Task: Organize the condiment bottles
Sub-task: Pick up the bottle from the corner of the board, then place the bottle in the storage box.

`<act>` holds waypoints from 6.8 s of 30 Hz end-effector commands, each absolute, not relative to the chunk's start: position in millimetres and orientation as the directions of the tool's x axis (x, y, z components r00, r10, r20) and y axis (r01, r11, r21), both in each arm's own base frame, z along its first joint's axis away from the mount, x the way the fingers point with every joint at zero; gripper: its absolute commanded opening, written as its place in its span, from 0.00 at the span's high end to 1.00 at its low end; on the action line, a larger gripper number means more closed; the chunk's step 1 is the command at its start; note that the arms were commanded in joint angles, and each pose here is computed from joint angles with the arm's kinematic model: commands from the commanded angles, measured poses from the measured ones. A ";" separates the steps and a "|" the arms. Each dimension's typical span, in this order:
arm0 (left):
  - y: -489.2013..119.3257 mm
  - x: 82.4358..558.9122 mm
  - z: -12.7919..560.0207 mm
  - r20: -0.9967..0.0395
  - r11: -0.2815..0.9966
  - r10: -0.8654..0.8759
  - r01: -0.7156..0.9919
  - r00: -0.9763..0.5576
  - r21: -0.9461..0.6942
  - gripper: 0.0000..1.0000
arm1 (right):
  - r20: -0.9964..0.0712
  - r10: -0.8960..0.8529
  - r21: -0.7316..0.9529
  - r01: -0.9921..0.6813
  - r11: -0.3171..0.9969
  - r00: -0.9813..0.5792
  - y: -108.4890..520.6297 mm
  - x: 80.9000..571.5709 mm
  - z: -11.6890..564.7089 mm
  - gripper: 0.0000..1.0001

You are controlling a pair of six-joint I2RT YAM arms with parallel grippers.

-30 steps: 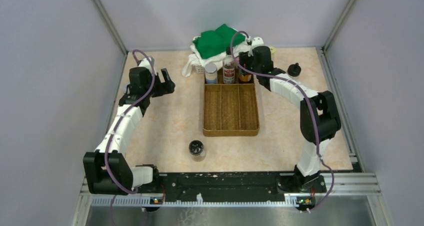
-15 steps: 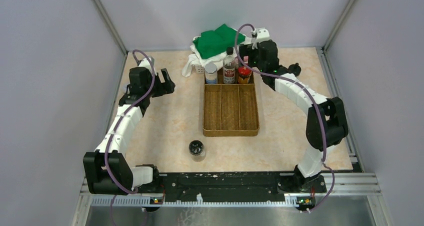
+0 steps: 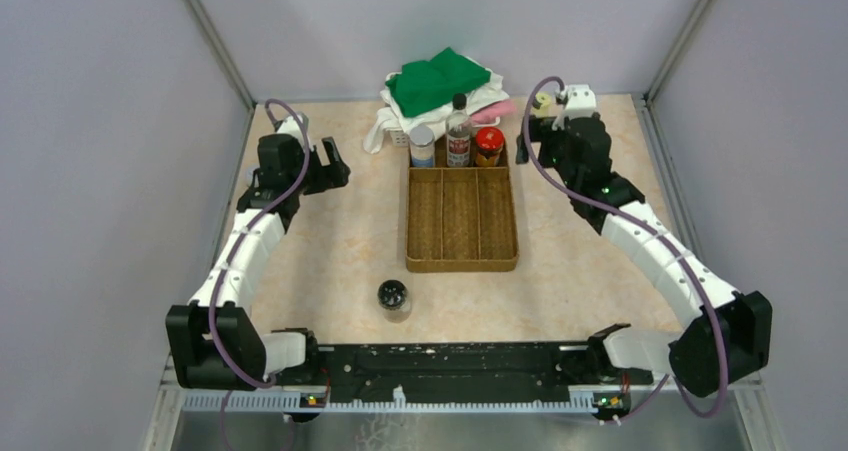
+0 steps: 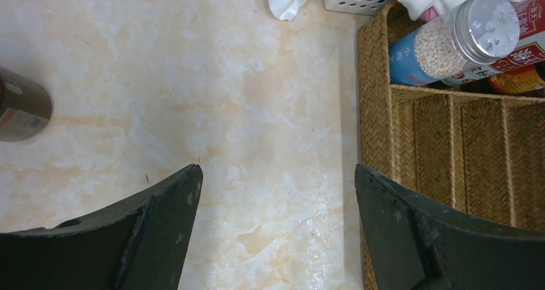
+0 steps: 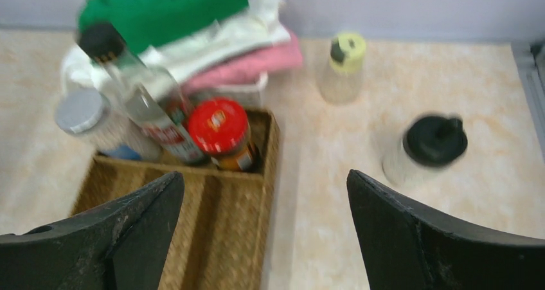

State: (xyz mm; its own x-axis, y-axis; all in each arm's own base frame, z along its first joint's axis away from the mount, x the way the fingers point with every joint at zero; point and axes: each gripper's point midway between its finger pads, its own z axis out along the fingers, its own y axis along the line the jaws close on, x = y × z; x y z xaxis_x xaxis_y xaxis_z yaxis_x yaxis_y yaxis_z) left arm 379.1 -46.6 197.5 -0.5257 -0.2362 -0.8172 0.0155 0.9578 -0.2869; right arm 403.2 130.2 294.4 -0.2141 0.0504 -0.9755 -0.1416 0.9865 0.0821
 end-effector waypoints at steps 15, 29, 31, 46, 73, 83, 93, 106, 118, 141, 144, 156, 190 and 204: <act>-25.5 331.6 284.4 -0.893 0.967 -0.248 -0.038 -0.375 -0.253 0.01 | -0.867 0.244 0.158 0.226 0.961 -0.434 41.2 333.6 221.0 0.01; -30.0 274.6 316.4 -0.857 0.939 -0.336 -0.069 -0.392 -0.337 0.01 | -0.836 0.256 0.232 0.111 0.966 -0.486 53.2 321.7 208.9 0.02; -26.6 268.2 307.6 -0.841 0.940 -0.336 -0.100 -0.424 -0.325 0.01 | -0.835 0.249 0.248 0.069 0.966 -0.491 60.6 321.7 205.3 0.02; 91.2 211.8 238.6 -0.726 0.423 -0.592 -0.902 -0.351 0.091 0.01 | -0.755 0.146 0.287 -0.121 0.950 -0.639 122.8 334.6 183.7 0.07; 115.3 359.9 202.2 -0.820 0.665 -0.436 -0.747 -0.371 -0.015 0.01 | -0.816 0.067 0.115 -0.048 0.992 -0.574 120.7 343.2 200.0 0.07; 152.9 414.2 175.3 -0.786 0.704 -0.462 -0.709 -0.411 -0.043 0.01 | -0.790 0.050 0.108 -0.058 0.992 -0.611 127.7 351.4 181.8 0.07; 153.8 454.4 147.6 -0.759 0.767 -0.476 -0.631 -0.443 -0.113 0.01 | -0.788 0.045 0.107 -0.064 0.992 -0.614 132.2 360.1 178.8 0.07; 170.8 468.5 128.0 -0.743 0.738 -0.500 -0.668 -0.444 -0.098 0.01 | -0.777 0.050 0.113 -0.061 0.992 -0.627 127.5 361.8 163.6 0.07; 162.7 472.9 114.2 -0.693 0.752 -0.527 -0.650 -0.492 -0.110 0.21 | -0.766 0.068 0.138 -0.060 0.989 -0.639 123.5 357.2 151.5 0.07; -17.4 458.2 150.7 -0.691 0.960 -0.263 -0.252 -0.673 -0.120 0.53 | -0.784 0.137 0.195 -0.031 0.980 -0.606 116.1 347.6 159.0 0.07; -38.9 451.6 171.5 -0.720 0.976 -0.206 -0.187 -0.663 -0.107 0.53 | -0.789 0.139 0.197 -0.032 0.980 -0.599 114.3 345.9 163.4 0.07; -116.7 425.6 257.2 -0.814 0.991 -0.076 0.047 -0.576 -0.126 0.53 | -0.788 0.163 0.233 -0.043 0.972 -0.594 116.5 337.5 170.1 0.07; -281.3 429.3 198.5 -0.811 0.951 0.129 0.302 -0.571 -0.061 0.54 | -0.785 0.151 0.213 -0.032 0.977 -0.601 106.0 328.5 162.5 0.07; -266.6 432.7 178.5 -0.790 0.972 0.142 0.236 -0.596 -0.004 0.52 | -0.770 0.152 0.219 -0.034 0.975 -0.619 107.3 331.4 149.1 0.07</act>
